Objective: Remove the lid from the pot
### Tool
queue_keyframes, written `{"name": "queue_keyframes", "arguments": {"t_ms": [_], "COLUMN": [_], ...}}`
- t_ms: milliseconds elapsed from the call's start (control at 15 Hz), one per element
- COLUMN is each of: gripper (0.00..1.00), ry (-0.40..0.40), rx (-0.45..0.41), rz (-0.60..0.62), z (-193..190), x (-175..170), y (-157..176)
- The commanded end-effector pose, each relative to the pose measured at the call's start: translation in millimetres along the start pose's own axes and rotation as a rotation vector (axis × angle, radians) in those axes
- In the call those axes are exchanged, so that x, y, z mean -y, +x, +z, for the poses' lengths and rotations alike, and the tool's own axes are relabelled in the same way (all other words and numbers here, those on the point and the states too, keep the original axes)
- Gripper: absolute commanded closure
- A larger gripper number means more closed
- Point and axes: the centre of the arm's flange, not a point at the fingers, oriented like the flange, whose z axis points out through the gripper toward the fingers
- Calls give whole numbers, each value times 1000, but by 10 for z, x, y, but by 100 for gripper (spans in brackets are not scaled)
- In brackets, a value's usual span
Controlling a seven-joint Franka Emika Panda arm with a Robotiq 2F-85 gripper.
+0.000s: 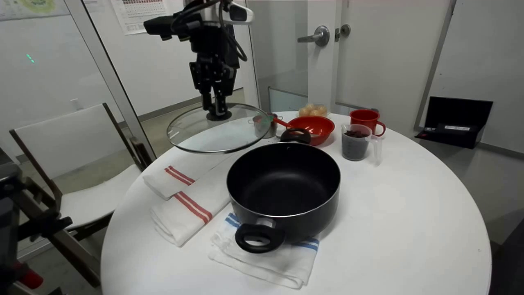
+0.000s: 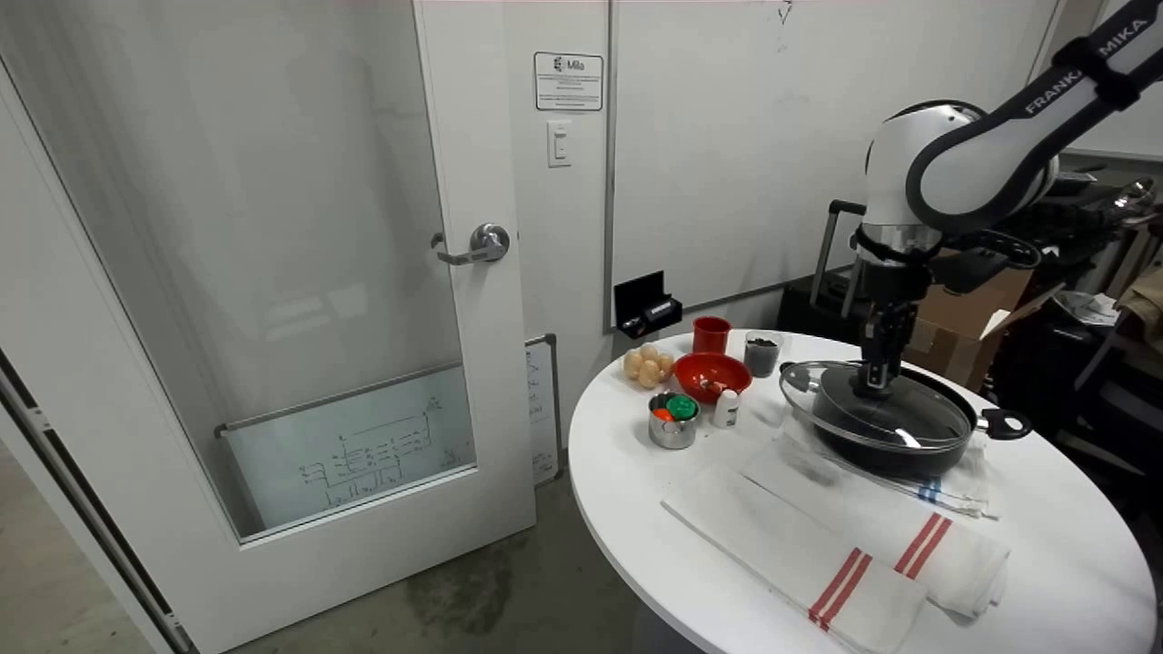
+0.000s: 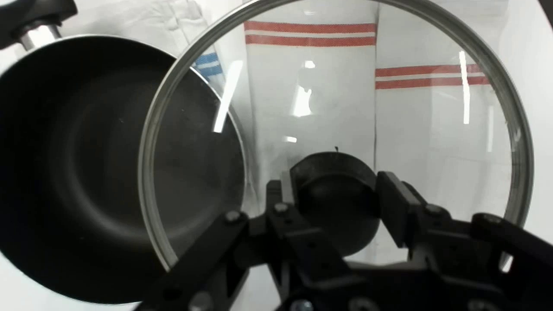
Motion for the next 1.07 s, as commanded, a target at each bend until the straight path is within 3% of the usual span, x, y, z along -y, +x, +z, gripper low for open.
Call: {"name": "queue_keyframes", "arguments": {"t_ms": [0, 400, 1000], "gripper": [76, 76, 76], "ry": [-34, -84, -135], "rx": [10, 40, 70], "rz": [-71, -141, -167], "z": [-84, 122, 687], "x": [413, 858, 1158], "y": [83, 255, 495]}}
